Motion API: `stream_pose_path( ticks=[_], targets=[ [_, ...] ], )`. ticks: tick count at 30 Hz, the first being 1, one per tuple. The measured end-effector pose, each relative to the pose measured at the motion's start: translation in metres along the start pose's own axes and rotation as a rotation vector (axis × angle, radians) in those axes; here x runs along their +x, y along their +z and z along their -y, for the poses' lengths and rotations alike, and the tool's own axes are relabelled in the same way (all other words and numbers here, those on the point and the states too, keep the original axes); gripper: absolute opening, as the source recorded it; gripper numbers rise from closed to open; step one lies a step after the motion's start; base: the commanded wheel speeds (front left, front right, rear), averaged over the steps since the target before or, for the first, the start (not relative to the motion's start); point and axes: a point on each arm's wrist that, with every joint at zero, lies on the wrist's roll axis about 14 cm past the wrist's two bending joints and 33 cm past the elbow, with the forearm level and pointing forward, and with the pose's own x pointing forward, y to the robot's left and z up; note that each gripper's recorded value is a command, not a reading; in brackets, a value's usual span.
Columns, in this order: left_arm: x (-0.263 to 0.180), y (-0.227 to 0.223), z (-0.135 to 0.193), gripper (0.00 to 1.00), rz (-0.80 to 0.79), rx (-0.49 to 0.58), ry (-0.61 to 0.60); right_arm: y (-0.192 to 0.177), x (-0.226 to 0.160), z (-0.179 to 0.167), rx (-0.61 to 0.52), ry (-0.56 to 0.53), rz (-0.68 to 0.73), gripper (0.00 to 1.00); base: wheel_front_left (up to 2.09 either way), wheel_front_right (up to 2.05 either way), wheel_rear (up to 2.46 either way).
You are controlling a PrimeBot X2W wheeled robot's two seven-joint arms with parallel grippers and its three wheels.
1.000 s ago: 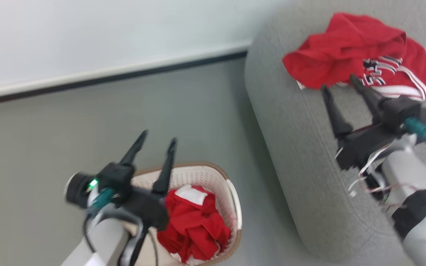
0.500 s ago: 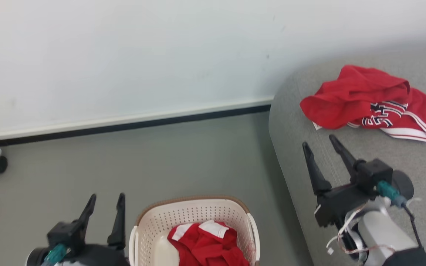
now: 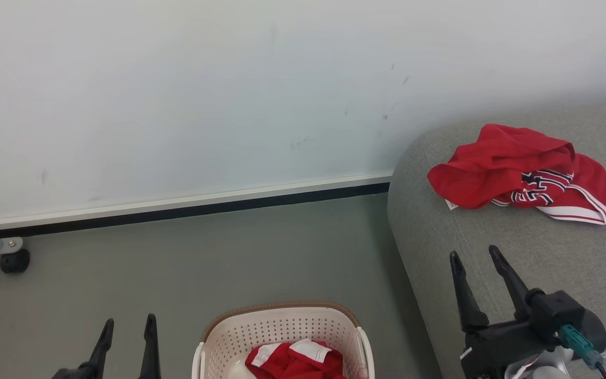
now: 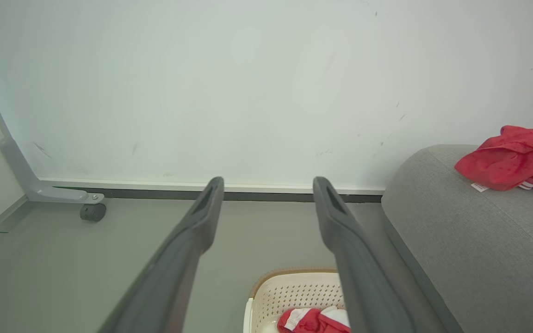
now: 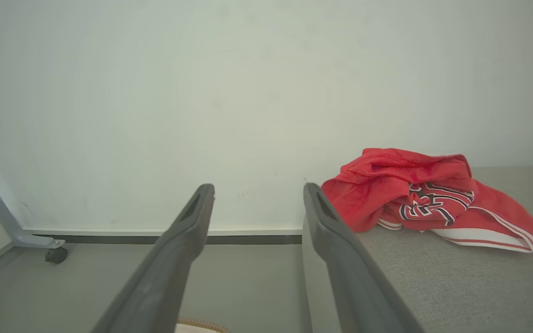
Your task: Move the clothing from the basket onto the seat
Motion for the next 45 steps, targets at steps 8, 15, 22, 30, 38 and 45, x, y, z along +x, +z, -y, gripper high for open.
stream_pose_path(
  ticks=[8,15,22,30,38,45],
  targets=[
    [-0.010,0.002,-0.006,1.00,0.017,-0.003,0.036,-0.003,-0.019,0.014,0.018,-0.057,-0.004,1.00,0.00,0.00,0.00],
    [-0.010,0.006,-0.006,1.00,0.032,0.000,0.040,0.004,-0.022,0.019,0.021,-0.077,0.018,1.00,0.00,0.00,0.00],
    [-0.008,0.009,-0.003,1.00,0.043,0.008,0.032,0.007,-0.023,0.022,0.016,-0.087,0.031,1.00,0.00,0.00,0.00],
    [-0.008,0.011,-0.004,1.00,0.050,0.011,0.037,0.009,-0.024,0.022,0.013,-0.095,0.039,1.00,0.00,0.00,0.00],
    [-0.007,0.009,-0.003,1.00,0.044,0.035,0.031,0.010,-0.023,0.025,0.003,-0.103,0.043,1.00,0.00,0.00,0.00],
    [0.010,-0.013,0.023,1.00,-0.021,0.039,-0.062,0.008,-0.012,0.039,-0.022,-0.125,0.039,1.00,0.00,0.00,0.00]
  ],
)
